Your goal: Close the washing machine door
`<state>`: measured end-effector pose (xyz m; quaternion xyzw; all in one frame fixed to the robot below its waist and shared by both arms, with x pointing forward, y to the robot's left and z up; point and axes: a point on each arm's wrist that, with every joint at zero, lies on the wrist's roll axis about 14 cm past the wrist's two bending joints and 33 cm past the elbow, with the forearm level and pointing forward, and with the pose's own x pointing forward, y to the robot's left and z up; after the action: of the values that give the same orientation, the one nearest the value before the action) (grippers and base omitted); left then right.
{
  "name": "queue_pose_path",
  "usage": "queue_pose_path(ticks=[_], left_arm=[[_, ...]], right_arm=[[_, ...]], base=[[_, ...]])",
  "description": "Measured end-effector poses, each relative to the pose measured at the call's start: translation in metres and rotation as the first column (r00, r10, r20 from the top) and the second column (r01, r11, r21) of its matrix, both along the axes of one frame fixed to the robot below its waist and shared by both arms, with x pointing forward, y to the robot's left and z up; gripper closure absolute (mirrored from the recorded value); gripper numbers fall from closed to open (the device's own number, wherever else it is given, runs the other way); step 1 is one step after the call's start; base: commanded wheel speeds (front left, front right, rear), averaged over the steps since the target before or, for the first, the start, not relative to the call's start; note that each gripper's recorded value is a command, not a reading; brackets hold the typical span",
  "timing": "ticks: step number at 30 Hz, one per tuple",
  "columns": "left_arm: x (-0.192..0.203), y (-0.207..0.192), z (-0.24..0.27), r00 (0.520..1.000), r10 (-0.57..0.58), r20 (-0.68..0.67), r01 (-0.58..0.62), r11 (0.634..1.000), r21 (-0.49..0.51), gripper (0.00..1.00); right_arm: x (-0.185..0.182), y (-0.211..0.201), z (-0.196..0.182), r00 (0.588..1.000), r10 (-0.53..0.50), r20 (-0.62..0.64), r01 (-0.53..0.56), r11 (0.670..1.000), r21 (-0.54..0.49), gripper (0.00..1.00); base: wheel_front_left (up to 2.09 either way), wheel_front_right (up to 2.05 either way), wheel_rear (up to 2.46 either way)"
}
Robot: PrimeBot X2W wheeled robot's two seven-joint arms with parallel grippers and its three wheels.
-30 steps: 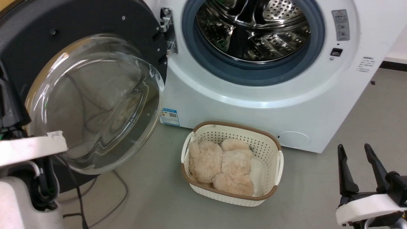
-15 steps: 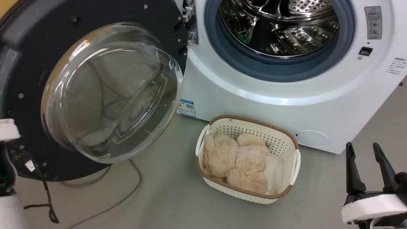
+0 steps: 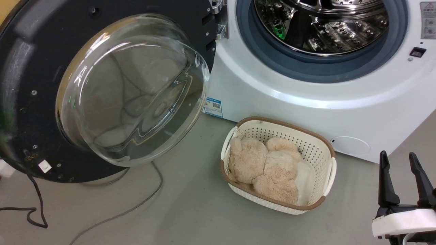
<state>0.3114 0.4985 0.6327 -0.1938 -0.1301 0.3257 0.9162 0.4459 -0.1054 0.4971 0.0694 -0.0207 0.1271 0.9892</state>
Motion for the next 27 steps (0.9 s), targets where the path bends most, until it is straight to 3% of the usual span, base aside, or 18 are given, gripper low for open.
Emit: queue_pose_path(ticks=[5, 17, 27], left_arm=[[0.001, 0.006, -0.031, 0.993, -0.064, -0.101, 0.048, 0.986, -0.157, 1.0], [-0.011, -0.012, -0.07, 0.928, -0.266, -0.259, 0.173, 0.927, -0.331, 1.0], [-0.029, -0.058, -0.076, 0.834, -0.485, -0.263, 0.345, 0.83, -0.437, 1.0]], right_arm=[[0.004, 0.003, -0.004, 1.0, 0.004, -0.003, -0.004, 1.0, 0.01, 0.0], [0.015, 0.003, -0.009, 1.0, -0.008, 0.005, 0.008, 0.999, 0.032, 0.0], [0.02, 0.016, -0.007, 1.0, 0.017, 0.022, -0.018, 0.999, 0.047, 0.0]], base=[[0.0, 0.0, 0.0], [0.0, 0.0, 0.0], [0.0, 0.0, 0.0]])
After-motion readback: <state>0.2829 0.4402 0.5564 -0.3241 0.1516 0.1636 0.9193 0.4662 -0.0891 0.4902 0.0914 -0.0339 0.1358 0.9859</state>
